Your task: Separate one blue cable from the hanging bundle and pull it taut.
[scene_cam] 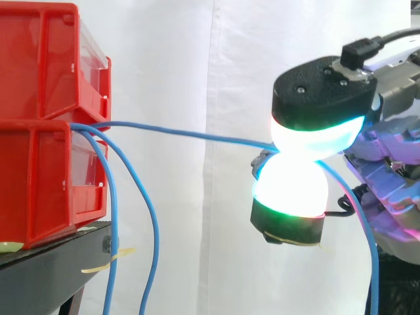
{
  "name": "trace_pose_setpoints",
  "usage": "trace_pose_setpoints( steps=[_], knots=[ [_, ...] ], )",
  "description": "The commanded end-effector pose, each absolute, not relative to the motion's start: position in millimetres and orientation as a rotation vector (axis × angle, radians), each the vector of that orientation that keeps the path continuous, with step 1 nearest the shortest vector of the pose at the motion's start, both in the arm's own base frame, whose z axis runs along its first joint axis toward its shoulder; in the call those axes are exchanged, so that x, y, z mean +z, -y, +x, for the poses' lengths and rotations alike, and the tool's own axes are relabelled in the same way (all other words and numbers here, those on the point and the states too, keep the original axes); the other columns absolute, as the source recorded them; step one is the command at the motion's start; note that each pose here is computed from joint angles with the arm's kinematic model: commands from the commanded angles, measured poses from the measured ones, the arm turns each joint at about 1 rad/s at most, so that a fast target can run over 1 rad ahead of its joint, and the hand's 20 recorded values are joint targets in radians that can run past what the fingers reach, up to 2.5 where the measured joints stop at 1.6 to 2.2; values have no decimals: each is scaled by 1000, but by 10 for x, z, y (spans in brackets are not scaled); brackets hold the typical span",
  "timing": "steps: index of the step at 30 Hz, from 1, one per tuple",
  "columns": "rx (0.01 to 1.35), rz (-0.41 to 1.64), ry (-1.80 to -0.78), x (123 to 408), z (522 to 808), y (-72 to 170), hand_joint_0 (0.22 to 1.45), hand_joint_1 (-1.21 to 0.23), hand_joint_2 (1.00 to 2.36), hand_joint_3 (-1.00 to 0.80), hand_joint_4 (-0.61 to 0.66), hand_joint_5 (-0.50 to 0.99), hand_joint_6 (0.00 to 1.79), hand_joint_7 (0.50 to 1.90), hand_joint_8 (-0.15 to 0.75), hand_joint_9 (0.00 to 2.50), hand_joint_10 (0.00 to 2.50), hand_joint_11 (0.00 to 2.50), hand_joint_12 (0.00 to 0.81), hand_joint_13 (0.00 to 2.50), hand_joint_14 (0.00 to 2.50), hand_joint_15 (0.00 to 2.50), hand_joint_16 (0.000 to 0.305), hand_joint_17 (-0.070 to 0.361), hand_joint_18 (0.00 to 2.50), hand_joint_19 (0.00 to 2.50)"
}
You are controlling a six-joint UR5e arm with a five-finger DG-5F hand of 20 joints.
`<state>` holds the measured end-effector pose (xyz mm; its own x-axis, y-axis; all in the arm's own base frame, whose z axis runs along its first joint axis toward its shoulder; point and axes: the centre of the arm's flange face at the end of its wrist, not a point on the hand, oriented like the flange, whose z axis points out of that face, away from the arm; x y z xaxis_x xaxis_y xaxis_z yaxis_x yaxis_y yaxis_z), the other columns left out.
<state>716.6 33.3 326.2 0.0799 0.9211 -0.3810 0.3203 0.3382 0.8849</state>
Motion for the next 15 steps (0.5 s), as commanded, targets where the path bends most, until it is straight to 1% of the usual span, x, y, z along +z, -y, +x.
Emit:
trace_pose_setpoints(
  steps=[1, 3, 4, 6, 10, 15],
  knots=[
    [657, 1200, -1484, 3182, 7140, -326, 683, -802, 1006, -75, 366, 114, 506, 1247, 196, 2006, 24, 710, 330, 1581, 26, 992, 56, 125, 1182, 692],
    [645, 1202, -1496, 3120, 7109, -316, 682, -801, 1008, -75, 368, 114, 506, 1246, 209, 2006, 25, 707, 333, 1580, 26, 1003, 55, 125, 1183, 701],
    [639, 1204, -1504, 3074, 7091, -310, 682, -800, 1007, -77, 365, 114, 506, 1246, 197, 2005, 25, 707, 334, 1581, 26, 1004, 55, 124, 1182, 702],
    [631, 1216, -1517, 2954, 7052, -300, 681, -799, 1008, -75, 366, 114, 506, 1243, 199, 2004, 27, 706, 330, 1582, 26, 999, 55, 125, 1185, 693],
    [674, 1200, -1472, 2969, 7105, -367, 682, -799, 1006, -78, 368, 114, 506, 1251, 196, 2003, 25, 693, 334, 1582, 26, 1002, 55, 124, 1186, 699],
    [692, 1193, -1460, 2978, 7125, -399, 681, -799, 1008, -78, 370, 114, 506, 1245, 198, 1998, 26, 712, 332, 1582, 26, 1006, 55, 125, 1188, 693]
  ],
)
